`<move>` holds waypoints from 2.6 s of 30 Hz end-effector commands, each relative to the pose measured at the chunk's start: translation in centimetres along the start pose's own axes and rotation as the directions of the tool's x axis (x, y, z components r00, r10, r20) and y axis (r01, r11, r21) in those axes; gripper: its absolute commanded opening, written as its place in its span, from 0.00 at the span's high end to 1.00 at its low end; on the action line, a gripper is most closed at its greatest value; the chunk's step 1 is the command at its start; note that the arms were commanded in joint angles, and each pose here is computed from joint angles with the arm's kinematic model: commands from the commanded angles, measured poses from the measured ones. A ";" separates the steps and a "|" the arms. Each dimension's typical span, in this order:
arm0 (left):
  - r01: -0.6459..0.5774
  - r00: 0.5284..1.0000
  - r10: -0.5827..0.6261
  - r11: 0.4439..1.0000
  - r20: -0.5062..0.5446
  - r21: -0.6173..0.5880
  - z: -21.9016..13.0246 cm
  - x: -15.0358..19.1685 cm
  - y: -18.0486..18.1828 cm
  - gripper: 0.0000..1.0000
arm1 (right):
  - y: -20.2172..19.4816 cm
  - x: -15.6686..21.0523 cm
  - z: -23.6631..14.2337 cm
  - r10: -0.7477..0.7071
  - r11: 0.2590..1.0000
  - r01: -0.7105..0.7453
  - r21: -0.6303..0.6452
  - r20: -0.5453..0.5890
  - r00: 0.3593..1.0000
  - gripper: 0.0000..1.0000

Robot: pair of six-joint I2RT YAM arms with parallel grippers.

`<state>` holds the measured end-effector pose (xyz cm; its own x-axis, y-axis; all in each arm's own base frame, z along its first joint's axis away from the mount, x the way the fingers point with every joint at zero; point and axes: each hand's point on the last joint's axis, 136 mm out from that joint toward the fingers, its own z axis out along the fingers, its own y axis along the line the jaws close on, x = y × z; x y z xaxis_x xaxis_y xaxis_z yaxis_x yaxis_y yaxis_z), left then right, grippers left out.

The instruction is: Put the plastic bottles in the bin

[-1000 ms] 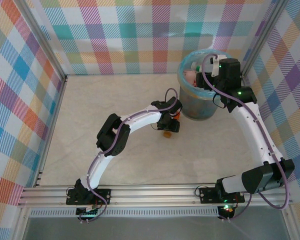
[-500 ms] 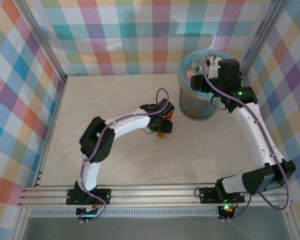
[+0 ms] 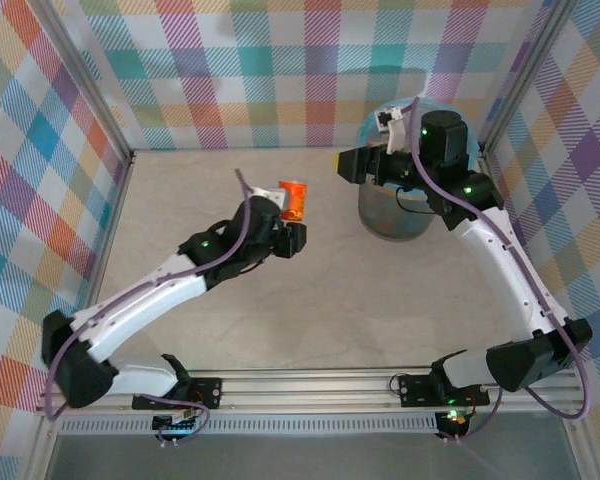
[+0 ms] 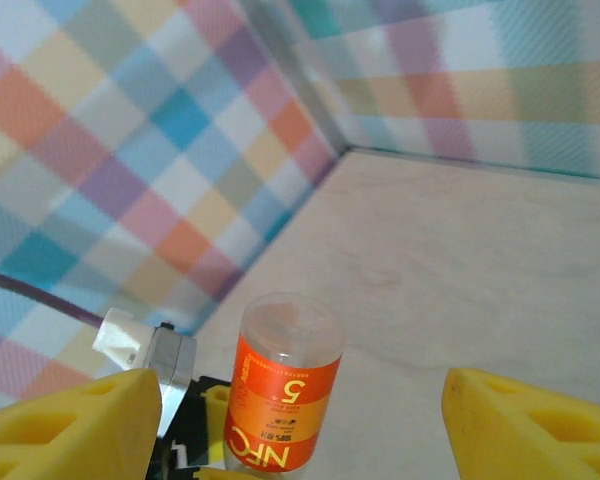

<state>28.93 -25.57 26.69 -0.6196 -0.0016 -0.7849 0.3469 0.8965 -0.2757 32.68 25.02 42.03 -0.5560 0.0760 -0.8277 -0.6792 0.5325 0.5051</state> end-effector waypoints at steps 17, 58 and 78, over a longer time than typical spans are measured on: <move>-0.186 0.948 0.154 0.978 0.278 0.094 -10.6 -1.5 1.4 0.54 | 11.7 1.9 6.9 -0.115 0.893 0.069 -0.444 -0.079 0.990 0.18; -0.265 0.906 0.154 0.933 0.395 0.244 -11.0 -10.4 -6.1 0.08 | 7.0 -6.3 -1.0 -0.441 0.888 0.429 0.164 0.047 0.896 0.58; -0.162 0.977 0.104 0.927 0.184 0.339 2.1 -16.4 -13.4 0.11 | -12.6 -12.3 -8.1 -0.476 0.417 0.441 0.795 -0.222 0.851 0.60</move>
<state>35.53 -38.24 42.71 -0.3734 0.0047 -0.9277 0.6771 0.6849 -0.2690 43.60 12.68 48.18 -0.2252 -0.3357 -0.9146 -0.2227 0.9316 -0.2871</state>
